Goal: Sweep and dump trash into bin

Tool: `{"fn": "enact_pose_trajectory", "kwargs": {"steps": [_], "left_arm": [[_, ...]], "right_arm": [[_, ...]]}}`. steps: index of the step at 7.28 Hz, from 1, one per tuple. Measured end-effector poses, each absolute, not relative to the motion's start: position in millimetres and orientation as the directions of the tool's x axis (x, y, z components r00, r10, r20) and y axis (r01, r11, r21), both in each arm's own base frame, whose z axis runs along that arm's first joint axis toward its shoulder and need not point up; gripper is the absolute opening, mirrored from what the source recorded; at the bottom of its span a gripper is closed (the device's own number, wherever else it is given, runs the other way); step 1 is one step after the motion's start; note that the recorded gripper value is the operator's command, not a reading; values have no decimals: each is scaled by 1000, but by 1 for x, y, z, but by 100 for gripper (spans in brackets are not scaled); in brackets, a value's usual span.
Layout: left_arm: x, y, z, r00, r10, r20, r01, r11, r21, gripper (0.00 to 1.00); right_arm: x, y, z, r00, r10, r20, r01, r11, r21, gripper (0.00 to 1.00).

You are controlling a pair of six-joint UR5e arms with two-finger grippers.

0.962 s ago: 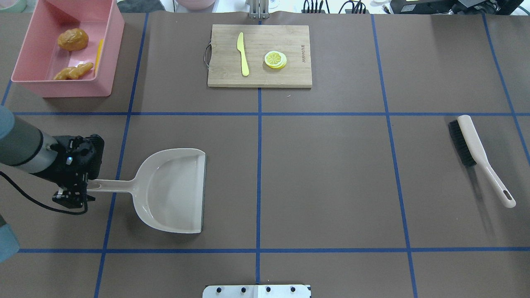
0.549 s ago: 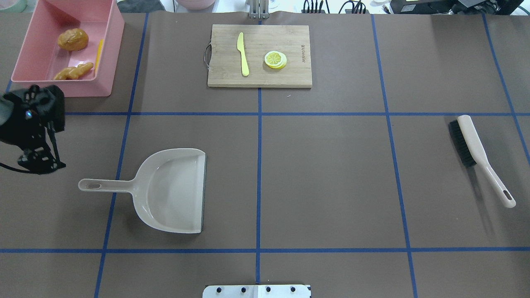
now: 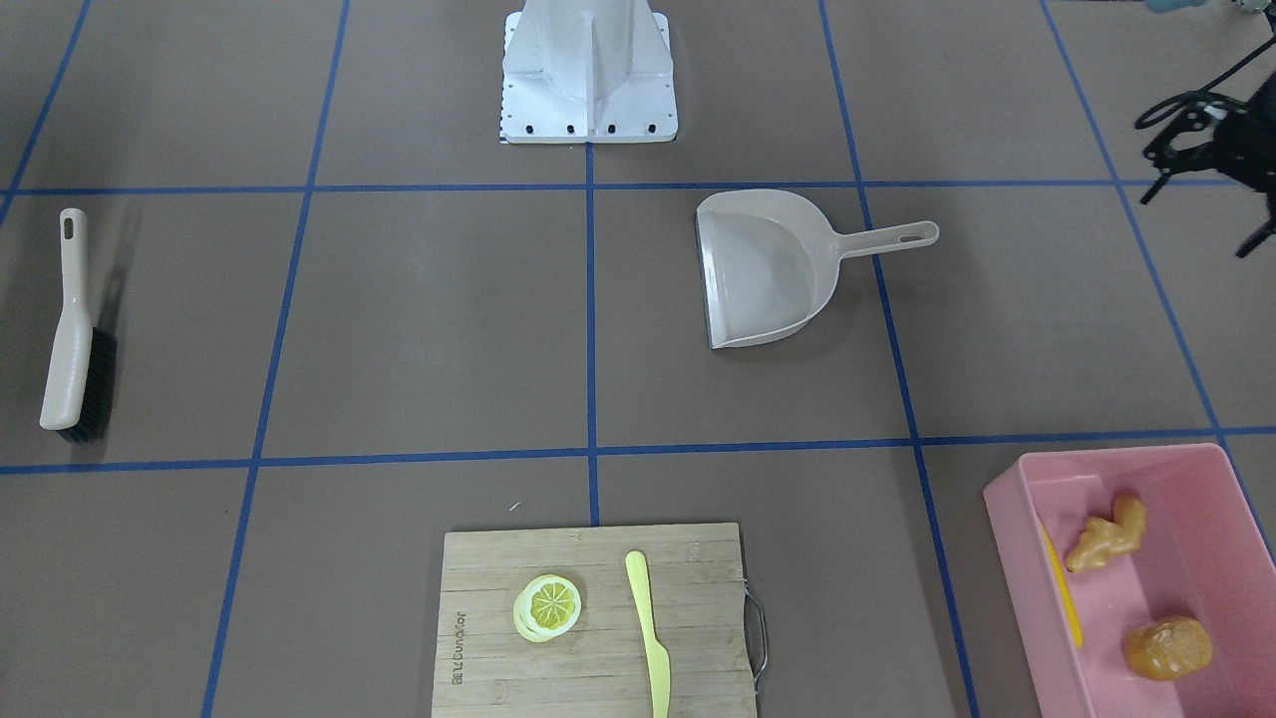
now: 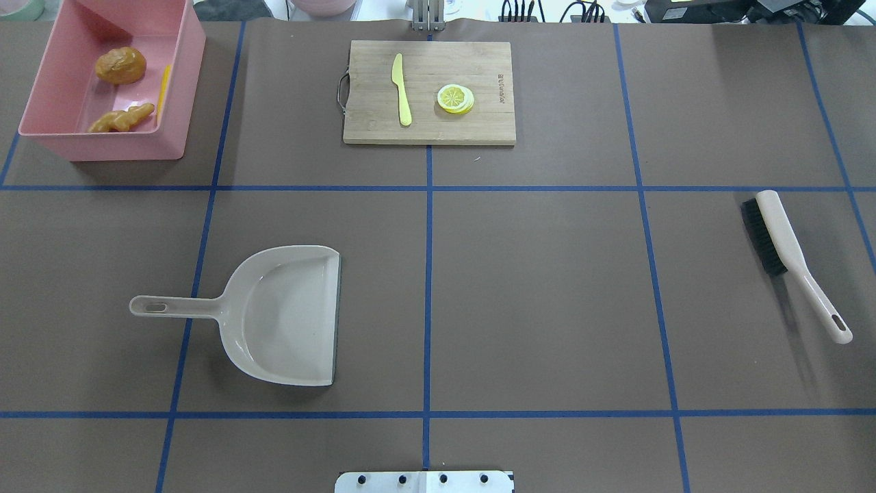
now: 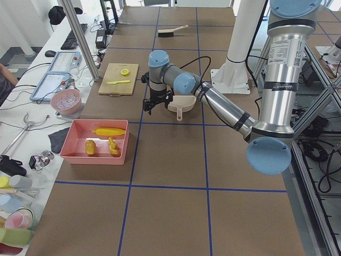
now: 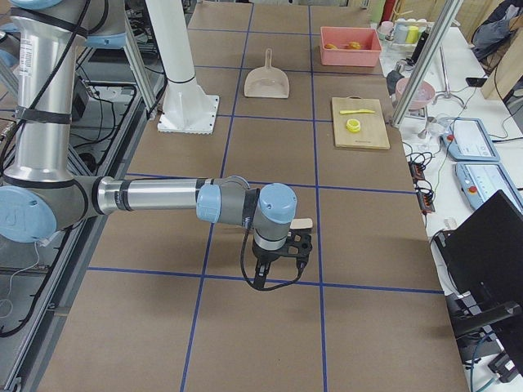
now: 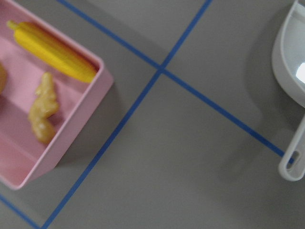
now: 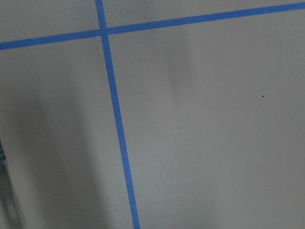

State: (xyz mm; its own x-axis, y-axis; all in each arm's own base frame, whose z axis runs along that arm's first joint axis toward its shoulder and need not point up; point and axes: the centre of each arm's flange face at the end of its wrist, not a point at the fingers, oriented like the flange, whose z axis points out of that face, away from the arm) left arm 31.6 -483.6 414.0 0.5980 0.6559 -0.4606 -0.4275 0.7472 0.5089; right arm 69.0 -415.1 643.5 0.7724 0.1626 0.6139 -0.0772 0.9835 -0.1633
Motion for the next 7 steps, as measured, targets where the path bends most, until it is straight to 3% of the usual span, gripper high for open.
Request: {"fn": "enact_pose_trajectory", "kwargs": {"steps": [3, 5, 7], "left_arm": [[-71, -496, 515, 707, 362, -608, -250, 931, 264, 98], [-116, -491, 591, 709, 195, -678, -152, 981, 123, 98], [-131, -486, 652, 707, 155, -690, -123, 988, 96, 98]], "right_arm": [[69, -415, 648, 771, 172, 613, -80, 981, -175, 100], [69, -414, 651, 771, 177, 611, -81, 980, -182, 100], [69, -413, 653, 771, 179, 611, -81, 979, -186, 100]]}}
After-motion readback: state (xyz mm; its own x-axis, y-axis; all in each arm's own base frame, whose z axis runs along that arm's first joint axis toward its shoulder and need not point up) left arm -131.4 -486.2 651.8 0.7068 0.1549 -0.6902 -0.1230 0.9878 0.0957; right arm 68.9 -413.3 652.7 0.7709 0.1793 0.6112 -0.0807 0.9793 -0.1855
